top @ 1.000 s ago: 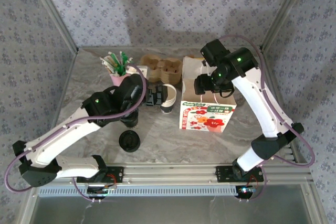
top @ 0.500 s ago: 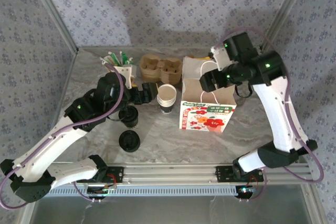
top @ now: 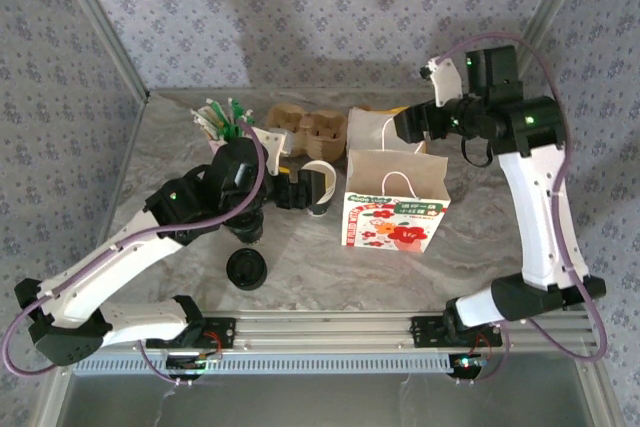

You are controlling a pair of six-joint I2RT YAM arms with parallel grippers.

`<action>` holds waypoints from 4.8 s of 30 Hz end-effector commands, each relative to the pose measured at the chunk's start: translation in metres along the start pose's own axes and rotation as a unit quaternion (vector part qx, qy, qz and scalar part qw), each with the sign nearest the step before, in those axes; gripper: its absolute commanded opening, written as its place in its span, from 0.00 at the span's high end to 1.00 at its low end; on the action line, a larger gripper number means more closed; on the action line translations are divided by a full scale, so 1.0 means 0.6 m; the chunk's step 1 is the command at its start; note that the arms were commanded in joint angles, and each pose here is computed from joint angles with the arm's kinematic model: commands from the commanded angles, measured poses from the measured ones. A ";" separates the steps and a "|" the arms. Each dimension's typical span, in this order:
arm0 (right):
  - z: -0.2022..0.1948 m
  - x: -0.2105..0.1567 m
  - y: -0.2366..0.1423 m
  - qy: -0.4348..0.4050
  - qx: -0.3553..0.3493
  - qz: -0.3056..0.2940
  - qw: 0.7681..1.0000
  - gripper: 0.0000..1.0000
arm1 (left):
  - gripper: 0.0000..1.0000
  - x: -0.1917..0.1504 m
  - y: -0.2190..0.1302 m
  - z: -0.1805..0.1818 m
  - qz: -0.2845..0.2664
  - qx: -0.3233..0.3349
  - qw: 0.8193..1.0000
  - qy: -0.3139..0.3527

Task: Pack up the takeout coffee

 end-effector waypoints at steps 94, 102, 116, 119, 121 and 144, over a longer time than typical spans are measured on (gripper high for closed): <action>-0.041 -0.103 -0.124 0.297 -0.150 -0.028 0.943 0.23 | 0.08 0.120 -0.062 -0.080 -0.043 -0.007 0.991 0.129; -0.097 -0.131 -0.147 0.326 -0.171 -0.053 0.928 0.23 | 0.09 0.162 0.068 -0.154 -0.027 -0.039 0.986 0.159; -0.120 -0.143 -0.131 0.344 -0.163 -0.063 0.923 0.23 | 0.16 0.150 0.214 -0.226 0.004 -0.054 0.981 0.188; -0.121 -0.143 -0.126 0.347 -0.158 -0.064 0.922 0.23 | 0.31 0.140 0.226 -0.219 0.011 -0.041 0.981 0.191; -0.121 -0.143 -0.124 0.349 -0.155 -0.065 0.922 0.23 | 0.42 0.134 0.229 -0.215 0.015 -0.036 0.981 0.191; -0.157 -0.182 -0.089 0.354 -0.187 -0.036 0.915 0.23 | 1.00 0.064 0.246 -0.140 0.034 -0.047 0.998 0.032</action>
Point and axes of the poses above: each hand's point on the last joint's axis, 136 mm out from that joint toward the fingers, its own y axis out along the fingers, its own z axis along the line the jaws close on, x = y × z, the point moved 3 cm from there along -y, back along the fingers, and after that the axes turned 14 degrees about y, right-handed, at the moved point
